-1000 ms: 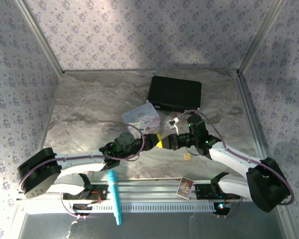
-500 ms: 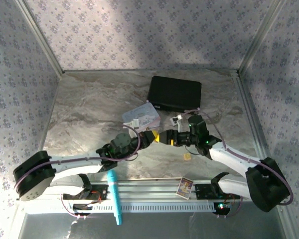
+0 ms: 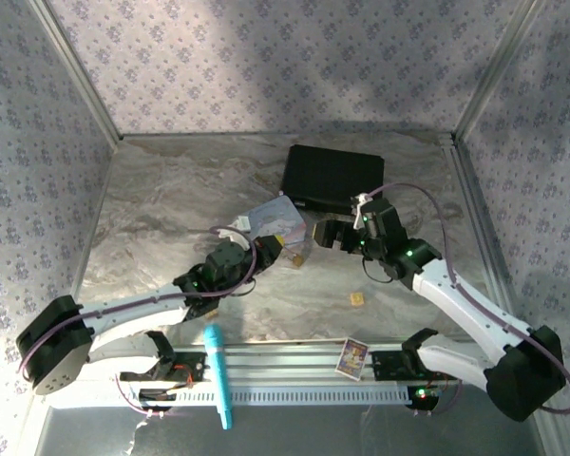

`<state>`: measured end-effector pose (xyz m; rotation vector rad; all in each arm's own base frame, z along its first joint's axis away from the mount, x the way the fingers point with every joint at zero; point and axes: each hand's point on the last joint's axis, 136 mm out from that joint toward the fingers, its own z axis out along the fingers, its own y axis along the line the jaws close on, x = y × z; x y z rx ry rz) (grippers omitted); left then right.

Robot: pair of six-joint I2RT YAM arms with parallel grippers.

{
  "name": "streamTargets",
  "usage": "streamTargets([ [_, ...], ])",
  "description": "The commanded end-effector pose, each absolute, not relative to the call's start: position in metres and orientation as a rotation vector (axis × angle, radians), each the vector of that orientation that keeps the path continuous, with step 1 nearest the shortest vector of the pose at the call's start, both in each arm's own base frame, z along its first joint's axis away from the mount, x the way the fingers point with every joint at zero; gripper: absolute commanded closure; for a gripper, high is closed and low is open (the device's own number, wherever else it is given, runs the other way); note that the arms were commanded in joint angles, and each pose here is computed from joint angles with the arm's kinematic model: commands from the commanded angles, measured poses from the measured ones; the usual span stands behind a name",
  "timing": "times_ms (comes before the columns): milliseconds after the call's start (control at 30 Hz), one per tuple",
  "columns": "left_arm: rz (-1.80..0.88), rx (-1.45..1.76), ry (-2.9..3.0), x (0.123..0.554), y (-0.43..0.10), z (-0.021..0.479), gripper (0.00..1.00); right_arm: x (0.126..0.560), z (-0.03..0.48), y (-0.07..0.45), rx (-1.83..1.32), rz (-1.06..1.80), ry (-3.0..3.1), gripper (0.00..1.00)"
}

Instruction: Unlock a padlock with a key

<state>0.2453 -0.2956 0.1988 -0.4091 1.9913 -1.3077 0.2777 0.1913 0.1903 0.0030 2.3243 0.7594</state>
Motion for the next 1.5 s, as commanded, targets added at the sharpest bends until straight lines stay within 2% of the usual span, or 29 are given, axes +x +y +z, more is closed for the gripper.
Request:
streamTargets([
  [0, -1.377, -0.408, 1.898, 0.255, -0.305, 0.222, 1.0, 0.277, 0.196, 0.206, 0.001, 1.012, 2.305, 0.01],
  [67, -1.427, -0.392, 1.87, 0.255, -0.312, 0.23, 1.0, 0.276, 0.211, 0.234, 0.015, 1.382, 2.158, 0.01],
  [133, -1.469, -0.392, 1.849, 0.255, -0.316, 0.234, 1.0, 0.274, 0.221, 0.248, 0.02, 1.546, 2.076, 0.01],
  [300, -1.504, -0.406, 1.788, 0.256, -0.313, 0.242, 1.0, 0.257, 0.226, 0.27, -0.051, 1.612, 2.082, 0.03],
  [500, -1.527, -0.451, 1.743, 0.258, -0.306, 0.242, 1.0, 0.251, 0.23, 0.273, -0.027, 1.706, 2.03, 0.32],
  [567, -1.534, -0.445, 1.739, 0.257, -0.308, 0.246, 1.0, 0.249, 0.23, 0.277, -0.037, 1.731, 2.017, 0.35],
  [700, -1.56, -0.433, 1.722, 0.256, -0.31, 0.253, 1.0, 0.25, 0.23, 0.282, -0.03, 1.805, 1.984, 0.53],
  [800, -1.557, -0.434, 1.716, 0.256, -0.308, 0.253, 1.0, 0.248, 0.231, 0.286, -0.042, 1.815, 1.982, 0.75],
  [833, -1.556, -0.436, 1.715, 0.256, -0.307, 0.253, 1.0, 0.246, 0.23, 0.287, -0.05, 1.816, 1.984, 0.78],
  [967, -1.547, -0.452, 1.723, 0.256, -0.305, 0.25, 1.0, 0.242, 0.225, 0.287, -0.038, 1.831, 1.989, 0.73],
  [1033, -1.536, -0.461, 1.732, 0.257, -0.304, 0.247, 1.0, 0.242, 0.225, 0.286, -0.025, 1.842, 1.983, 0.57],
  [1067, -1.537, -0.467, 1.733, 0.258, -0.303, 0.246, 1.0, 0.242, 0.224, 0.286, -0.02, 1.842, 1.985, 0.53],
  [1133, -1.537, -0.466, 1.73, 0.257, -0.303, 0.246, 1.0, 0.242, 0.225, 0.286, -0.019, 1.841, 1.981, 0.6],
  [1233, -1.535, -0.469, 1.729, 0.258, -0.302, 0.246, 1.0, 0.24, 0.229, 0.287, -0.027, 1.862, 1.962, 0.79],
  [1267, -1.536, -0.468, 1.725, 0.258, -0.302, 0.246, 1.0, 0.239, 0.231, 0.288, -0.036, 1.871, 1.952, 0.81],
  [1367, -1.53, -0.483, 1.729, 0.261, -0.301, 0.244, 1.0, 0.237, 0.233, 0.291, -0.047, 1.887, 1.952, 0.81],
  [1467, -1.539, -0.494, 1.727, 0.262, -0.301, 0.243, 1.0, 0.235, 0.231, 0.295, -0.058, 1.903, 1.948, 0.76],
])
